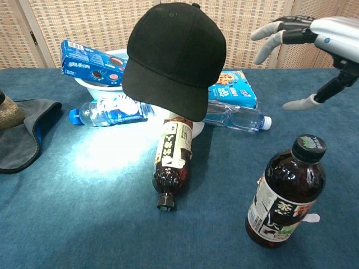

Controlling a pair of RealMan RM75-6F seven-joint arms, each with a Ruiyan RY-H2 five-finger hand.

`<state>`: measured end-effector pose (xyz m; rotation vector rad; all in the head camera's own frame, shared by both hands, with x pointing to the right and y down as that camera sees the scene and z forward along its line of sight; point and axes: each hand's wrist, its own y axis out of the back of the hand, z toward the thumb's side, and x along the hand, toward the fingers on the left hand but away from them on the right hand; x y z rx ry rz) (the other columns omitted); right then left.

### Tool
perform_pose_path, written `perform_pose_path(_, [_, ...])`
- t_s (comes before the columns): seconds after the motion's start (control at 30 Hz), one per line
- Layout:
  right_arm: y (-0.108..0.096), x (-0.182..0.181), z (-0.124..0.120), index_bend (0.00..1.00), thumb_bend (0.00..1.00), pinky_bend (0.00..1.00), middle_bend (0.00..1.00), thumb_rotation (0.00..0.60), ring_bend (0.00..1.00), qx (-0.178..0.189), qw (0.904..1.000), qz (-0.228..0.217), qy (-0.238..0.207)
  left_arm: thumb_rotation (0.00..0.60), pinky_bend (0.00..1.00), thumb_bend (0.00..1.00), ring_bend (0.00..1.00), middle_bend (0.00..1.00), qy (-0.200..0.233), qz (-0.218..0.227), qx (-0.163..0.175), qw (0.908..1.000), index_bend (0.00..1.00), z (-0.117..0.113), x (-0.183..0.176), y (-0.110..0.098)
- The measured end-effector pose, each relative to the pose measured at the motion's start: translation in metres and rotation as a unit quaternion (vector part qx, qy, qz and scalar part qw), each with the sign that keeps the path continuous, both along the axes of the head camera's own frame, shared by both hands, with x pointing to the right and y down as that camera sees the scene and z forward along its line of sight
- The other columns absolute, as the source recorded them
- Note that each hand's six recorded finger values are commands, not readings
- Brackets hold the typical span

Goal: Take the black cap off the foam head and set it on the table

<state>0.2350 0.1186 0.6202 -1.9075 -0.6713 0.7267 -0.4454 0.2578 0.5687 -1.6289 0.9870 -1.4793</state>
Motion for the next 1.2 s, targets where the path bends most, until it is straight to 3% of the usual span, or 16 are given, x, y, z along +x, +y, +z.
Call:
perform_pose_path(0.33, [0.005,-0.037,0.003,0.19,0.00,0.00,0.09,0.600,0.00,0.034,0.9976,-0.054,-0.027,0.600,0.00,0.44,0.00,0.00,-0.002,-0.001,0.001,1.0000,0.00,-0.002,0.000,0.001])
perform_pose_path(0.6, [0.013,-0.053,0.007,0.12,0.00,0.00,0.06,0.600,0.00,0.057,0.9934,-0.098,-0.018,0.600,0.00,0.44,0.00,0.00,-0.002,0.001,0.002,1.0000,0.00,-0.002,0.002,0.000])
perform_pose_path(1.2, [0.008,-0.066,0.029,0.08,0.00,0.00,0.05,0.600,0.00,0.101,0.9851,-0.139,-0.012,0.600,0.00,0.44,0.00,0.00,-0.008,-0.001,-0.001,1.0000,0.00,-0.001,0.002,0.000])
